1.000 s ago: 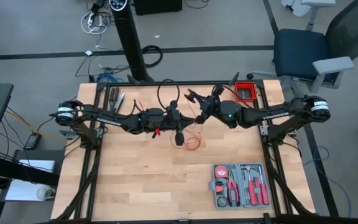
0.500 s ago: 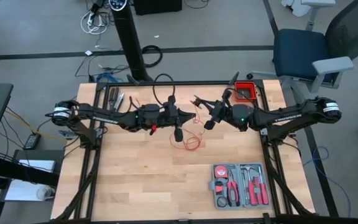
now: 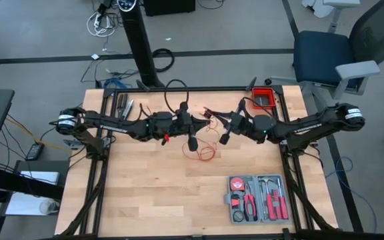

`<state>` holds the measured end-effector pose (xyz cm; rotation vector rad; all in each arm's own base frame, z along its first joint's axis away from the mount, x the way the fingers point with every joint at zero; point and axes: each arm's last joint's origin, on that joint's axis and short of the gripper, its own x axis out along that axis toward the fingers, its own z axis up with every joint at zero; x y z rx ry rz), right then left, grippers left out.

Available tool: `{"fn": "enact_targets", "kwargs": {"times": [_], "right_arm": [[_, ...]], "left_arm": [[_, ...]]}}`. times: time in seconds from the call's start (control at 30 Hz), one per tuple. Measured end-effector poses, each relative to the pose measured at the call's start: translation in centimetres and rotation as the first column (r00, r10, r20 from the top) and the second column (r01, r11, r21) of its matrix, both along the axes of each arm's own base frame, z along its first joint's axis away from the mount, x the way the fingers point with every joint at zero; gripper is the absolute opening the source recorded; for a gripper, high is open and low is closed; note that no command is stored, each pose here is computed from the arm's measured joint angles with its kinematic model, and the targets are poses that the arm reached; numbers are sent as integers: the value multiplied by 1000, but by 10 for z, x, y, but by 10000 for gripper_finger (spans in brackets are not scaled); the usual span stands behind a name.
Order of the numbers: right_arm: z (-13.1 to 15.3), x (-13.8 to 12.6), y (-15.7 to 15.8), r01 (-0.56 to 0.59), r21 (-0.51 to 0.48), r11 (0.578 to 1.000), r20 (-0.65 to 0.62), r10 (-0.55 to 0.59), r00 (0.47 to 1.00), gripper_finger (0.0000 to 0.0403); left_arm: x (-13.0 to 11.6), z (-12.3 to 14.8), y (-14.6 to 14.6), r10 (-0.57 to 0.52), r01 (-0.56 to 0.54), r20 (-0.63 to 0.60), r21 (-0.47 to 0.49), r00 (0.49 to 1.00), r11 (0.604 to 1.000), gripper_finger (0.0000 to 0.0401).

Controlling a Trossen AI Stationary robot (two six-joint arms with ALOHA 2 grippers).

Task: Coil cords
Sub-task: Coil the wire

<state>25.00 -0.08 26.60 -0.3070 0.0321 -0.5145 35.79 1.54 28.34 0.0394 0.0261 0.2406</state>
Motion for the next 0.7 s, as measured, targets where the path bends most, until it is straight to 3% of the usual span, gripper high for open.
{"fn": "enact_targets", "kwargs": {"times": [0.2, 0.4, 0.7], "right_arm": [[-2, 8, 0, -33, 52, 998, 86, 29, 996, 0], [-7, 19, 1, -37, 51, 998, 79, 33, 996, 0], [12, 20, 2, -51, 7, 999, 130, 49, 990, 0]], "left_arm": [[1, -1, -1, -4, 5, 3, -19, 1000, 1000, 0], [3, -6, -2, -7, 7, -4, -41, 1000, 999, 0], [4, -9, -5, -6, 5, -19, -70, 1000, 998, 0]]}}
